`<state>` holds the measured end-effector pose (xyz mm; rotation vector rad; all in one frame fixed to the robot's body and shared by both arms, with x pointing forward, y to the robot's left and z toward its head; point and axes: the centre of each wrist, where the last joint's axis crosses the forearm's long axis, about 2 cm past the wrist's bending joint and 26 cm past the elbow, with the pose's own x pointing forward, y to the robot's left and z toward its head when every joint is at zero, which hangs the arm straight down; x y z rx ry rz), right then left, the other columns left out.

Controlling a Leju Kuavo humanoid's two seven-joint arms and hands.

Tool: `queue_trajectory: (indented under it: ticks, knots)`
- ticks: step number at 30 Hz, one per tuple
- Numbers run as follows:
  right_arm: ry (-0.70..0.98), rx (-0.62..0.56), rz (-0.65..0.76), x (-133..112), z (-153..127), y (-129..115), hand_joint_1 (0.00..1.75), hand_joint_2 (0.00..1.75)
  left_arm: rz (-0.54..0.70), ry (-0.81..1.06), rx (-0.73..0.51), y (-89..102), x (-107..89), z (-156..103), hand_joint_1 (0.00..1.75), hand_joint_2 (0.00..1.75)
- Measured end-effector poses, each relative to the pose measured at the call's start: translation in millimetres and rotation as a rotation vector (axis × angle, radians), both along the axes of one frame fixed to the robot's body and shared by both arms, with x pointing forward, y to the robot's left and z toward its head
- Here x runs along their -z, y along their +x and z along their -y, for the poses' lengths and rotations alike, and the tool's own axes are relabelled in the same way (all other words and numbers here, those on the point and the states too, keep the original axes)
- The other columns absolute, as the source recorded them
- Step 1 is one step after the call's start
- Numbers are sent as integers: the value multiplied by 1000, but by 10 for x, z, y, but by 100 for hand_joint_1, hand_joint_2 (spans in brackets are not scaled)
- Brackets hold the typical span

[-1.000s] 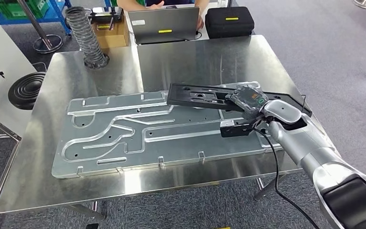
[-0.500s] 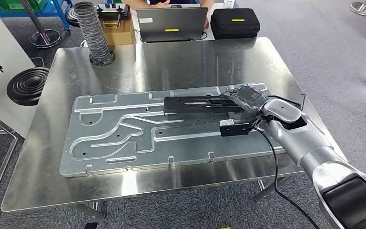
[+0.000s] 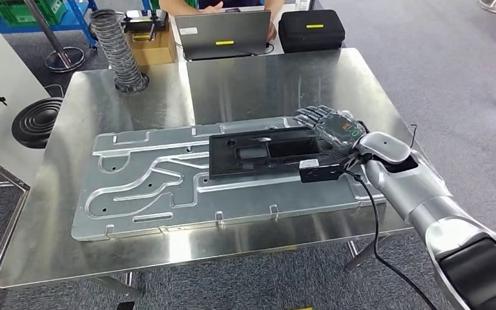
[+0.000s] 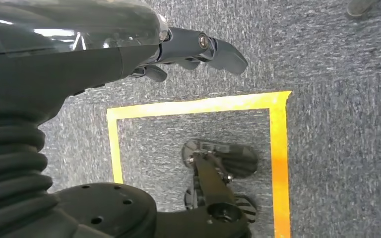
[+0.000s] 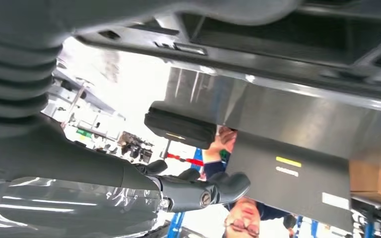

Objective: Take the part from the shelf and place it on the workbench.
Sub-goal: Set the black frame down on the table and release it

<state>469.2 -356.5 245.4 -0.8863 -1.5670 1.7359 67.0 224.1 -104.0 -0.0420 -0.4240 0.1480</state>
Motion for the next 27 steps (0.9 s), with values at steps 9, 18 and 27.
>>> queue_trajectory:
  ticks: [9,18,27]
  knots:
    - [1,-1,-1,7,-9,-1,0,0,2,5,-1,12,0,-14,0,0]
    - [0,0,-5,21,-5,-7,0,0,0,5,-1,1,2,-13,0,0]
    - [0,1,6,-32,0,12,0,0,1,3,-1,7,-1,-2,0,0]
